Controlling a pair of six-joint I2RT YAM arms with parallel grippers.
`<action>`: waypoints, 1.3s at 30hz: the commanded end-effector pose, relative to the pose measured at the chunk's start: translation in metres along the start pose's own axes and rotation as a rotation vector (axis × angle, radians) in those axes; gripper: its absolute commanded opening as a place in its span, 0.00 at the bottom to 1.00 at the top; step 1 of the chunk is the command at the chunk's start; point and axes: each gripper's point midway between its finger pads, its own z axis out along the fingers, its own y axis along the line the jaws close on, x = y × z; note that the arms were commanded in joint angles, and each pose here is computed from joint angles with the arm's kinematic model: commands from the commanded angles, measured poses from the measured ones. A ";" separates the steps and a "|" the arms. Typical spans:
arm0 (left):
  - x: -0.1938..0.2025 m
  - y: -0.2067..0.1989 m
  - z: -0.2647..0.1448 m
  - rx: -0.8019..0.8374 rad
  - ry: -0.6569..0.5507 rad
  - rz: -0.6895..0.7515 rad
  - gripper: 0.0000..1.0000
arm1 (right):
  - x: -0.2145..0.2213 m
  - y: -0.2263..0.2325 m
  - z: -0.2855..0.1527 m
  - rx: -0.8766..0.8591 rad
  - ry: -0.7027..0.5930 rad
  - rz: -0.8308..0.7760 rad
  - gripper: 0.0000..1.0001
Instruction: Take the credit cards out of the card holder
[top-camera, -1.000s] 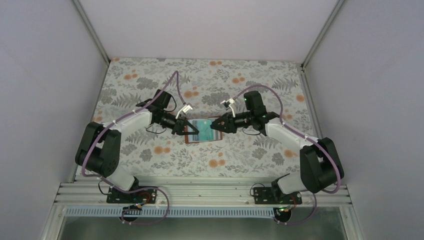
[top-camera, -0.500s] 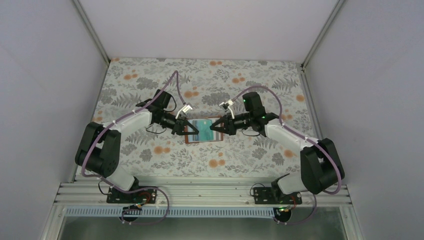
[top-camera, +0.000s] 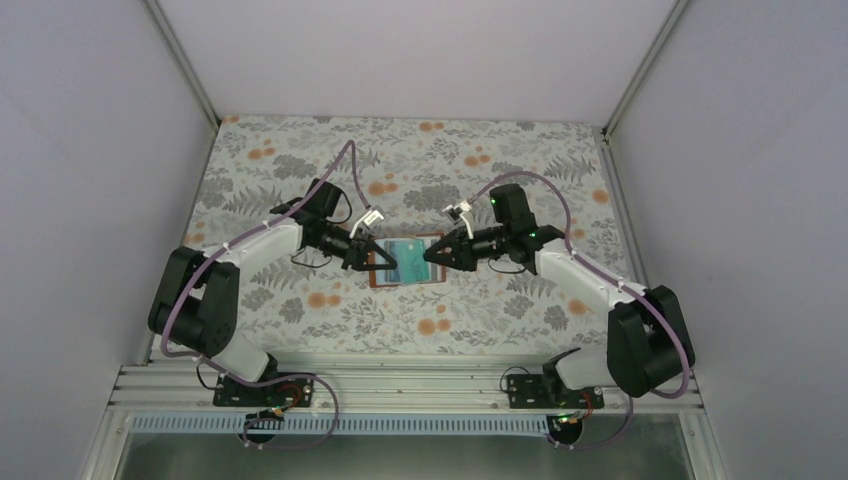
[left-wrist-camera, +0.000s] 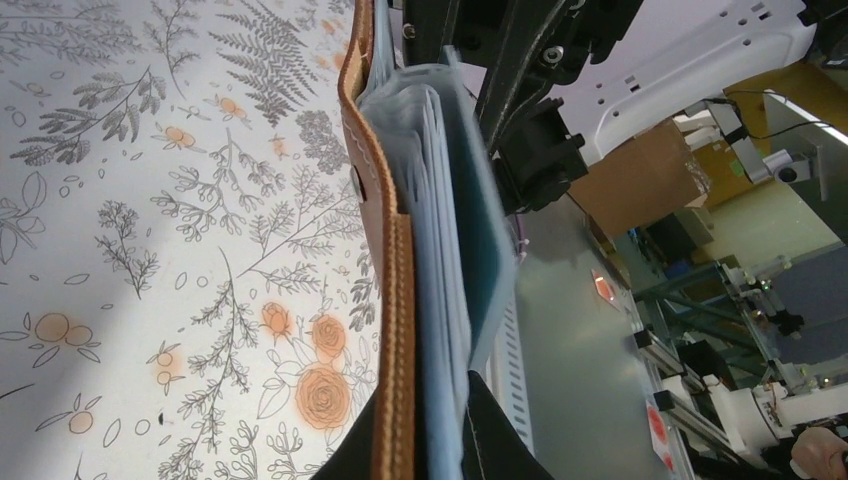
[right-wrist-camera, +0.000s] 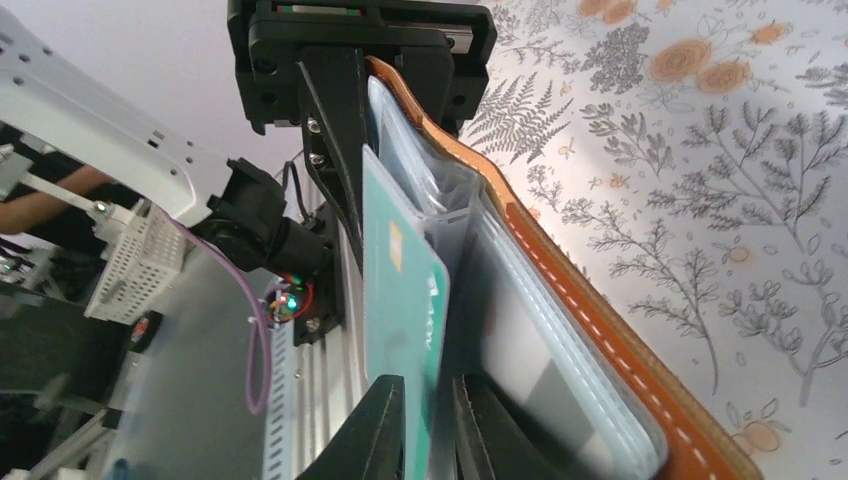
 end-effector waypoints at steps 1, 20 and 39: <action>-0.014 -0.019 -0.005 0.054 -0.041 0.099 0.02 | -0.007 0.012 -0.002 -0.075 -0.017 -0.024 0.17; -0.016 -0.024 -0.013 0.071 -0.068 0.111 0.02 | -0.008 0.015 -0.009 -0.011 -0.040 -0.065 0.04; -0.012 -0.031 -0.008 0.104 -0.057 0.124 0.03 | -0.019 0.015 0.012 -0.009 0.003 -0.072 0.04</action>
